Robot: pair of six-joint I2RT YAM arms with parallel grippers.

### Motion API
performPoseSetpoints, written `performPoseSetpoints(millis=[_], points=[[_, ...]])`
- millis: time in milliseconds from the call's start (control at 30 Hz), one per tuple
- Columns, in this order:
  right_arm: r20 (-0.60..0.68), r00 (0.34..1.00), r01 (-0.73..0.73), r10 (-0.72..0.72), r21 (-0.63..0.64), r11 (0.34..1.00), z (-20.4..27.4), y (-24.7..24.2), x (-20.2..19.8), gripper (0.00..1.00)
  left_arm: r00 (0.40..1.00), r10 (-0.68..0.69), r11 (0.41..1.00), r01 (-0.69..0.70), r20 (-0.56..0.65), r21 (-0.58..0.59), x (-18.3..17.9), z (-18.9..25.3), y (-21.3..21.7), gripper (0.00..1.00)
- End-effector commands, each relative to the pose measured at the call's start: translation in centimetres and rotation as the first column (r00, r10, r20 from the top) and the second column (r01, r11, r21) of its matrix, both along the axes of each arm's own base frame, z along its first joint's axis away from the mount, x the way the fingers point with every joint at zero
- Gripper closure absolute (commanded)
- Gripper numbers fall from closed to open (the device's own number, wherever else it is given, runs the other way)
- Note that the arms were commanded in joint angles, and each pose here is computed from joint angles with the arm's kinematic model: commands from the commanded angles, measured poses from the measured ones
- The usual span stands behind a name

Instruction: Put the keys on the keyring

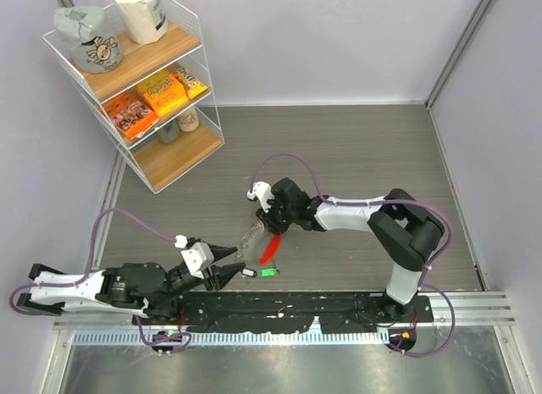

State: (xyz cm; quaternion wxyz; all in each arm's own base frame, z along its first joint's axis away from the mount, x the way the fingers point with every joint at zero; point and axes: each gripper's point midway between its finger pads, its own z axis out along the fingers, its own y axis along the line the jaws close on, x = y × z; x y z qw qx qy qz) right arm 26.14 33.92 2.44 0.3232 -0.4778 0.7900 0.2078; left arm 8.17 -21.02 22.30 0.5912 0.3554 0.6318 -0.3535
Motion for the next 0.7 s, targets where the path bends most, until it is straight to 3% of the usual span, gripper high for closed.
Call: performPoseSetpoints(millis=[0,233,467,667], points=[[-0.009,1.000,0.012,-0.012,0.000,1.000,-0.2,0.1,0.5,0.65,1.000,0.012,0.999,-0.012,-0.004,-0.030,0.2,1.1,0.0,0.53],[-0.021,1.000,0.022,-0.022,0.010,1.000,0.3,-0.4,0.2,0.94,1.000,0.009,0.999,-0.010,-0.012,-0.033,0.1,1.0,-0.1,0.53],[0.005,0.998,0.064,-0.064,0.036,0.997,2.2,-1.2,0.1,0.94,1.000,0.002,0.999,-0.002,-0.017,-0.034,0.0,1.1,-0.3,0.53],[0.000,1.000,0.019,-0.019,0.136,0.990,6.5,-0.9,-2.5,0.94,1.000,-0.020,0.999,0.019,-0.020,-0.046,-0.4,1.6,-0.4,0.53]])
